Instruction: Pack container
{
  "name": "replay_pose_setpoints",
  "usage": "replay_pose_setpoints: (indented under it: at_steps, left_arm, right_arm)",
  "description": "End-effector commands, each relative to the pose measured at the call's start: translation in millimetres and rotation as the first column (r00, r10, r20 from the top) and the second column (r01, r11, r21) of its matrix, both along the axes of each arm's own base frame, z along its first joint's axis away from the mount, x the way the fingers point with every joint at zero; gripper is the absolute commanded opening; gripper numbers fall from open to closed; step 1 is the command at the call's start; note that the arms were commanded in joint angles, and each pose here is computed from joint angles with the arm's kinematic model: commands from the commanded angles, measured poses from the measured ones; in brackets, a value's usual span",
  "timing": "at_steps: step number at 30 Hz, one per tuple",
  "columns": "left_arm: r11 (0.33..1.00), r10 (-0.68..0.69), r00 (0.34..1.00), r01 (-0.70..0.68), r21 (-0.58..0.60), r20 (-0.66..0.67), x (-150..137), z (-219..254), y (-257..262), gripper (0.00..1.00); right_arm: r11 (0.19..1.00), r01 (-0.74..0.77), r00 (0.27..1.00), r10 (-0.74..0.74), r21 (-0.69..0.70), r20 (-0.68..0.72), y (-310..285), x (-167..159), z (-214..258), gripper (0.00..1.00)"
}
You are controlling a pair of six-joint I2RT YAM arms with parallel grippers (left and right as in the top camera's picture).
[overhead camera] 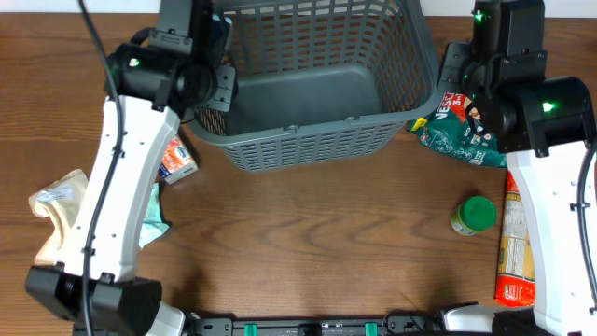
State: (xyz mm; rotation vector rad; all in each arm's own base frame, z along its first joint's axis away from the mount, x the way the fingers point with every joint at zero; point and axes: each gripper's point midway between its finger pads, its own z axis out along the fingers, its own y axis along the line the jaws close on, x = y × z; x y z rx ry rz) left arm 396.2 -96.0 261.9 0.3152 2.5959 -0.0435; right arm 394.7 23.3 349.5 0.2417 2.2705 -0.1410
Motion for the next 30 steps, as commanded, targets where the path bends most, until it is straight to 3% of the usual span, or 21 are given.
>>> replay_pose_setpoints:
  at_steps: [1,5,15,30]
  left_arm:
    - [1.0,-0.011,0.999,0.012,0.019,-0.043,-2,-12,0,0.36]
    - [0.999,-0.011,0.998,0.013,0.038,-0.061,-5,-16,4,0.14]
    - [0.985,0.02,1.0,-0.016,0.173,-0.023,2,-13,28,0.1]
    - [0.979,0.023,0.999,-0.028,0.202,0.025,16,-7,47,0.1]
  right_arm:
    - [1.0,0.025,1.0,-0.025,-0.001,-0.011,-4,2,-5,0.01]
    - [1.0,0.026,1.0,-0.026,-0.001,-0.009,-4,2,-4,0.01]
    - [1.0,0.025,1.0,-0.025,-0.002,-0.013,-4,2,-5,0.01]
    - [1.0,0.025,1.0,-0.025,-0.003,-0.013,-4,2,-5,0.01]
